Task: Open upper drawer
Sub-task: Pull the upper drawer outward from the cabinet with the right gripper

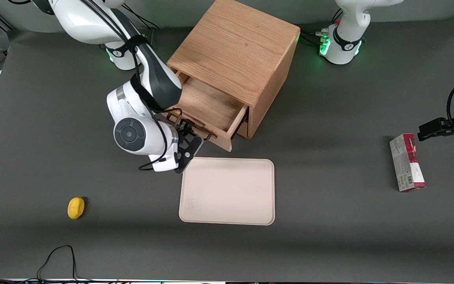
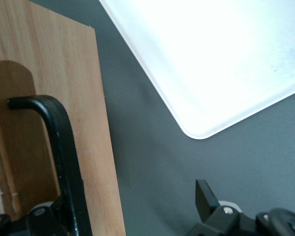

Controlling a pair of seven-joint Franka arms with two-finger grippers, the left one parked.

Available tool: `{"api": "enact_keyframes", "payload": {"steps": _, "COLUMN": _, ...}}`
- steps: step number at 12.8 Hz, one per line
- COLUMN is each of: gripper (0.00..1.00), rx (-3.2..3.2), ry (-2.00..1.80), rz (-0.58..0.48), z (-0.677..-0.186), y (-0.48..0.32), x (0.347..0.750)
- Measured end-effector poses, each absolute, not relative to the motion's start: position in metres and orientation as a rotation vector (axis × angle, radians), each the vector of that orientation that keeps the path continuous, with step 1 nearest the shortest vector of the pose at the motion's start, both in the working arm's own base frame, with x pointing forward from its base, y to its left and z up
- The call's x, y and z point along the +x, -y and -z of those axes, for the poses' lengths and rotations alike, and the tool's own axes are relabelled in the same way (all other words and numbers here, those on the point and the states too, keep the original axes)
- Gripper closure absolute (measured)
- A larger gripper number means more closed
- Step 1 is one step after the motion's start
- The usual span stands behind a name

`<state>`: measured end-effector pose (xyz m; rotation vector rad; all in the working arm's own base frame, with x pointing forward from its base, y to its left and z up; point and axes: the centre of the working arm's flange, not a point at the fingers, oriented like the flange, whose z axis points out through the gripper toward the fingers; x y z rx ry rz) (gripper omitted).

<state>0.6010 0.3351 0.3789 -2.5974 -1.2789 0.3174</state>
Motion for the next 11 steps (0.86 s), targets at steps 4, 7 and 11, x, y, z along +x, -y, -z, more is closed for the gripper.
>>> {"api": "enact_keyframes", "payload": {"steps": 4, "gripper": 0.0, "rx": -2.61, "ry": 1.251, "rz": -0.288, "z": -0.379, "y": -0.318, "x": 0.62}}
{"api": "enact_keyframes", "payload": {"steps": 7, "gripper": 0.0, "rx": -2.617, "ry": 1.239, "rz": -0.262, "z": -0.382, "y": -0.309, "x": 0.631}}
{"api": "enact_keyframes", "payload": {"steps": 11, "gripper": 0.0, "rx": -2.625, "ry": 1.226, "rz": -0.237, "z": -0.385, "y": -0.303, "x": 0.64}}
